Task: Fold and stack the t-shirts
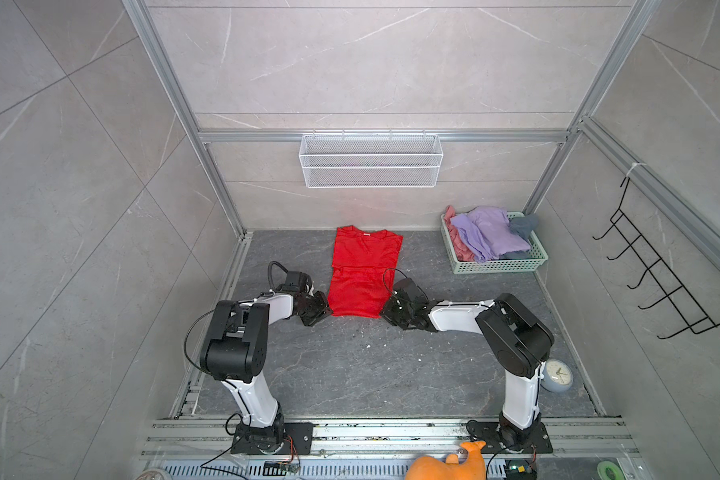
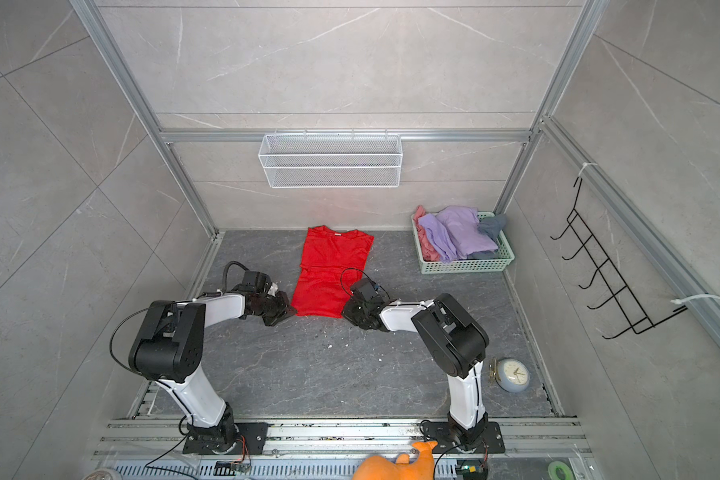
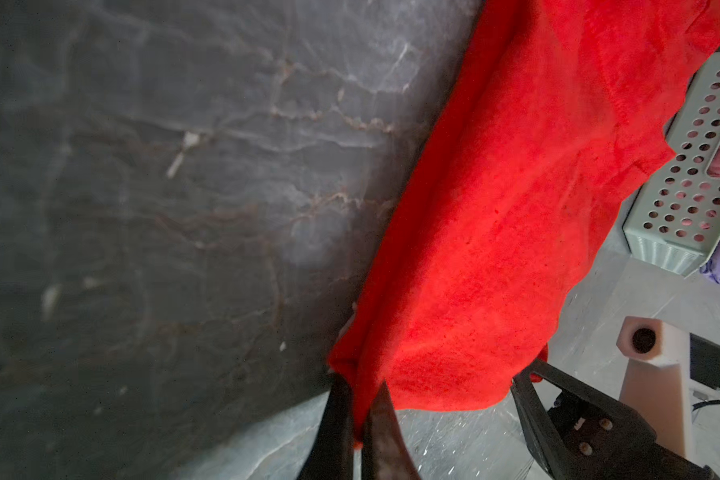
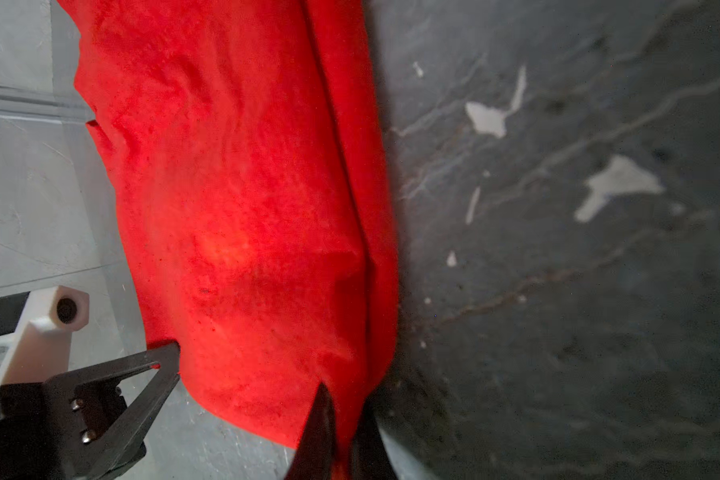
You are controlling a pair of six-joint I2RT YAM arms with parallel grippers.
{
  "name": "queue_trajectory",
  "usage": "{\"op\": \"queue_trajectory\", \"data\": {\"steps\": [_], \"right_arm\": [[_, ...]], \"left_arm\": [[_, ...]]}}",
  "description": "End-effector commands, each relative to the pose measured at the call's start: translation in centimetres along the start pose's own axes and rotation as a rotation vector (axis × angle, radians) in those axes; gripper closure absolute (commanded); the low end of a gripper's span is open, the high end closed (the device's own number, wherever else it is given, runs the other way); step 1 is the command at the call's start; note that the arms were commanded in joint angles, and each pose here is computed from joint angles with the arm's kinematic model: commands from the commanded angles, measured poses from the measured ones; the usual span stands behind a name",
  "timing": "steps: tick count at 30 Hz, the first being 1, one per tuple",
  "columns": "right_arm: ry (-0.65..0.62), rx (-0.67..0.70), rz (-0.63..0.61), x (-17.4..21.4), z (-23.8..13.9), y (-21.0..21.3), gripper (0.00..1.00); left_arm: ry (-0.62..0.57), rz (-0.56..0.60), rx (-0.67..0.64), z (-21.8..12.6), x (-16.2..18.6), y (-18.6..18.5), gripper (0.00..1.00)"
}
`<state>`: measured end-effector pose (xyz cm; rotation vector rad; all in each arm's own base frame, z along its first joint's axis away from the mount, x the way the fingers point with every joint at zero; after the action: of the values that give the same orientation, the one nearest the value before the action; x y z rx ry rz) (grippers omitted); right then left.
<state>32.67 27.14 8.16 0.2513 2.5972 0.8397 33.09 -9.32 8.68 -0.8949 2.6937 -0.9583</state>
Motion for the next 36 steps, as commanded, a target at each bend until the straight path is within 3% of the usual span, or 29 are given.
{"op": "queue_trajectory", "data": {"steps": [1, 9, 12, 16, 20, 25, 31, 36], "right_arm": [[0.052, 0.07, -0.077, 1.2, -1.9, -0.9, 0.94], [0.199, 0.059, -0.184, 6.5, -6.8, -1.6, 0.96], [0.208, 0.049, -0.236, 8.1, -9.0, -0.9, 0.97], [0.17, -0.008, -0.303, 8.0, -12.0, 1.4, 0.97], [0.095, -0.097, -0.379, 6.1, -14.7, 4.9, 0.96], [-0.005, -0.124, -0.422, 3.4, -15.5, 8.5, 0.91], [-0.054, -0.178, -0.329, -0.5, -12.6, 10.3, 0.9], [-0.031, -0.178, -0.236, -4.3, -8.7, 9.7, 0.89]], "left_arm": [[0.03, 0.027, -0.016, -1.7, 2.2, 0.6, 1.0], [0.097, -0.003, -0.05, -4.4, 10.6, 3.2, 1.0], [0.078, 0.012, -0.061, -6.1, 13.2, 3.4, 1.0], [0.024, 0.042, 0.021, -9.4, 14.2, 1.7, 1.0], [-0.028, 0.144, 0.067, -12.7, 13.9, -1.5, 1.0], [-0.075, 0.252, 0.071, -13.6, 12.2, -5.0, 1.0], [-0.165, 0.305, 0.113, -12.8, 7.9, -8.8, 1.0], [-0.156, 0.285, 0.143, -10.9, 2.9, -11.0, 1.0]]}}
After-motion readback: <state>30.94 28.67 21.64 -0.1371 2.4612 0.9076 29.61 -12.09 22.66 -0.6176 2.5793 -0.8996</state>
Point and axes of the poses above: each gripper's point midway between its finger pads, its own z axis out along the fingers, its own y axis along the line the jaws close on, x = y × z, the point moved 8 cm from there along -z, back along the fingers, and after that the axes turned 12 degrees about -z, right-handed, at the moved point
